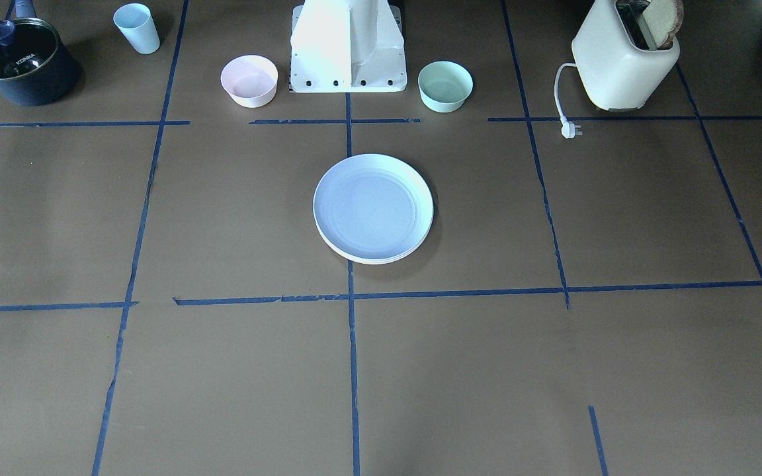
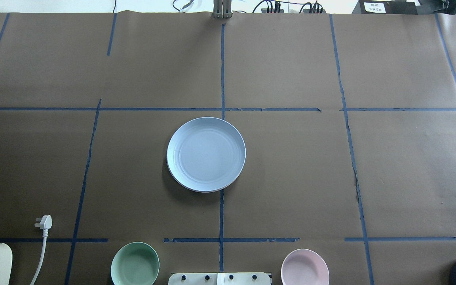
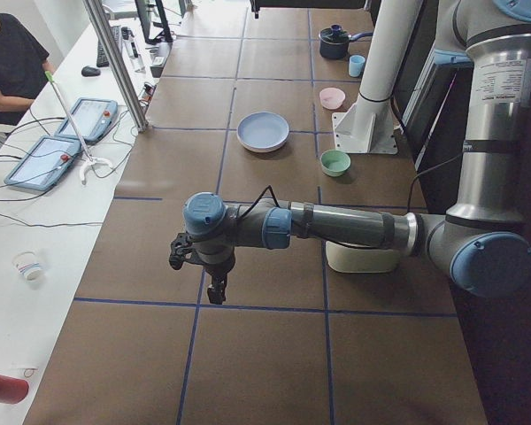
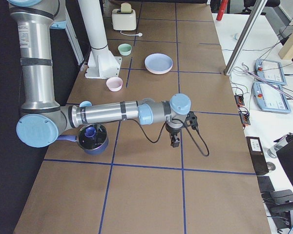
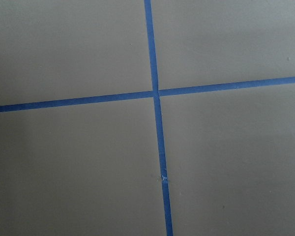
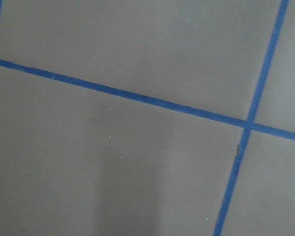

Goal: Stack three plates with pink and blue

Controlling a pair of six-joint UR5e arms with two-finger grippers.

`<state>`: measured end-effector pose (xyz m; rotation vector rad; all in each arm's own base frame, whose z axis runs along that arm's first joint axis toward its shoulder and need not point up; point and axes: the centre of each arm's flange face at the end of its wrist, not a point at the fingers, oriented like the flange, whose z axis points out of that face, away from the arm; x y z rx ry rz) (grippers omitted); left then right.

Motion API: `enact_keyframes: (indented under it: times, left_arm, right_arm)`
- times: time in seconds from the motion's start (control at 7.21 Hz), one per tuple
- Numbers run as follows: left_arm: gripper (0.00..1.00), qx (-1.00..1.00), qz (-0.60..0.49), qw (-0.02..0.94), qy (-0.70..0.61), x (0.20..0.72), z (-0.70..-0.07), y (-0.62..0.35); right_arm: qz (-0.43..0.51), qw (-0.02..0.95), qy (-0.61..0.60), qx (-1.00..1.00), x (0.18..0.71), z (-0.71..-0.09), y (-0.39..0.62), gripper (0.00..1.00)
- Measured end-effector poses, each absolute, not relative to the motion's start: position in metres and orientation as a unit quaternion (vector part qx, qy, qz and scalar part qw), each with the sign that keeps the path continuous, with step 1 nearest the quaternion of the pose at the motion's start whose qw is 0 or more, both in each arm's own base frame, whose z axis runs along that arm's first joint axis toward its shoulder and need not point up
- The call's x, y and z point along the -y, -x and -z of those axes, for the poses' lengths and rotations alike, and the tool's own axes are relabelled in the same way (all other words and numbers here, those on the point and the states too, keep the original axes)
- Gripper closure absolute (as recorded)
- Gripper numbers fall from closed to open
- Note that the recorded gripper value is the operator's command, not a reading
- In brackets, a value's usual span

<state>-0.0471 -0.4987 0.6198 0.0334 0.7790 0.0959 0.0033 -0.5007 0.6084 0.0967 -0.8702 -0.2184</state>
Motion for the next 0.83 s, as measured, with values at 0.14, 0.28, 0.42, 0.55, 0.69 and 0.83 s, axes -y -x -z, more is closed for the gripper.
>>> enact_keyframes:
  times: [0.14,0.28,0.42,0.55,0.69,0.83]
  left_arm:
    - [0.00,-0.380,-0.046,0.924,-0.015,0.496,-0.622,0.047]
    - [0.00,-0.380,-0.045,0.924,-0.013,0.493,-0.625,0.048]
    - [0.00,-0.380,-0.044,0.924,-0.012,0.491,-0.627,0.048]
    - [0.00,-0.380,-0.043,0.924,-0.010,0.490,-0.629,0.048]
    - [0.00,-0.380,-0.040,0.924,-0.007,0.489,-0.629,0.048]
    - [0.00,-0.380,-0.037,0.924,-0.005,0.488,-0.630,0.050]
  right_arm:
    - [0.088,0.897,-0.044,0.431,0.491,-0.632,-0.029,0.00]
    - [0.075,0.898,-0.043,0.432,0.485,-0.643,-0.043,0.00]
    - [0.062,0.901,-0.039,0.427,0.482,-0.650,-0.051,0.00]
    - [0.048,0.907,-0.036,0.416,0.481,-0.652,-0.059,0.00]
    - [0.036,0.911,-0.036,0.409,0.479,-0.652,-0.066,0.00]
    - [0.023,0.913,-0.032,0.405,0.478,-0.652,-0.069,0.00]
